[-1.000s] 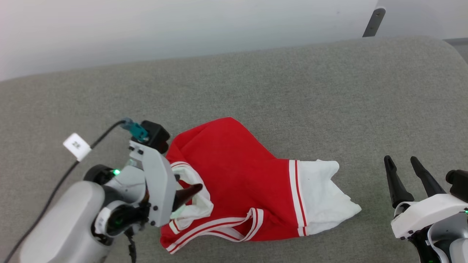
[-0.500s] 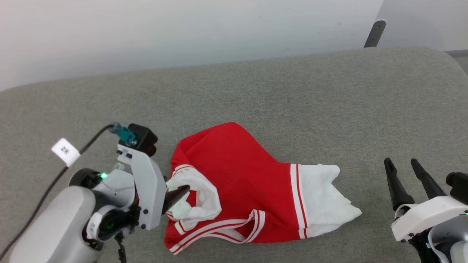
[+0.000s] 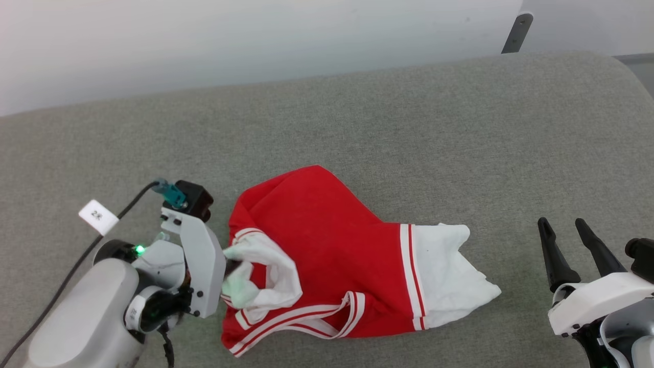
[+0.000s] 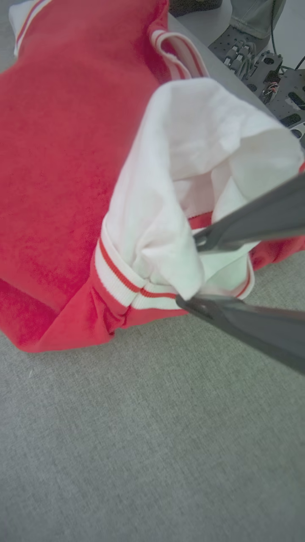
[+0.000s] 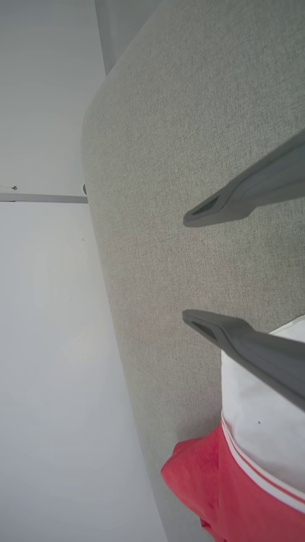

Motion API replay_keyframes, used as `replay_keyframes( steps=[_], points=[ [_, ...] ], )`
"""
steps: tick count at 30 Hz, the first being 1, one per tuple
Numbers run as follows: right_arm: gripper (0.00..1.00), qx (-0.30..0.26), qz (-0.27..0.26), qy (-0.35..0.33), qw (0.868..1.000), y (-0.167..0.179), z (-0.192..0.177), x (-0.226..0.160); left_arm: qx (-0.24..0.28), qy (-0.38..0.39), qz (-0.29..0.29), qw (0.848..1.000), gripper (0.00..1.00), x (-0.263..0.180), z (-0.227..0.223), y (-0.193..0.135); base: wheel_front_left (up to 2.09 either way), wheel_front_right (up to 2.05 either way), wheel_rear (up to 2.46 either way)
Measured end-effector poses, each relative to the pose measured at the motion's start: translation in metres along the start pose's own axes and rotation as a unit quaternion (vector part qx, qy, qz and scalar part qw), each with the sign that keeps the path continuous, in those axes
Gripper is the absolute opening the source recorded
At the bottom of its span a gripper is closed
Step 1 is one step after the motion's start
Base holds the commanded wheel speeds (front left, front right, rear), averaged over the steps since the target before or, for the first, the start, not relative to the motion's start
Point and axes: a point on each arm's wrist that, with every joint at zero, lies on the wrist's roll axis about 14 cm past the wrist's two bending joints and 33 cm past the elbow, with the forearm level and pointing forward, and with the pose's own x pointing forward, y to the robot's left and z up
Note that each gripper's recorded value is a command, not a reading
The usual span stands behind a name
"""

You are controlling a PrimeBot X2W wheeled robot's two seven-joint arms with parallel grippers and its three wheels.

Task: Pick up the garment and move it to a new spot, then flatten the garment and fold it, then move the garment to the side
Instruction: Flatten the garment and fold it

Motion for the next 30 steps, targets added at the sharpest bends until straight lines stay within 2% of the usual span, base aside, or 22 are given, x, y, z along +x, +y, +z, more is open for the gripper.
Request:
replay_keyframes(
  steps=[8, 15, 23, 29, 30],
  points=[
    [1.00, -0.002, -0.003, 0.000, 1.000, -0.001, 0.000, 0.001, -0.009, 0.001, -0.004, 1.000, 0.00, -0.001, 0.003, 0.004, 0.00, 0.00, 0.00],
    [1.00, -0.002, 0.002, 0.000, 1.000, 0.002, 0.001, 0.002, -0.014, -0.023, 0.015, 1.000, 0.00, -0.025, 0.018, 0.014, 0.00, 0.00, 0.00],
    [1.00, -0.002, 0.011, 0.001, 1.000, 0.008, 0.002, 0.005, -0.036, -0.030, 0.071, 0.996, 0.00, -0.061, 0.010, 0.050, 0.00, 0.00, 0.00],
    [1.00, -0.003, 0.016, 0.006, 1.000, 0.012, -0.001, 0.008, -0.029, 0.002, 0.141, 0.990, 0.00, -0.079, -0.021, 0.092, 0.00, 0.00, 0.00],
    [1.00, -0.003, 0.018, 0.008, 1.000, 0.013, -0.001, 0.009, -0.031, 0.007, 0.153, 0.988, 0.09, -0.080, -0.026, 0.099, 0.00, 0.00, 0.00]
  ],
)
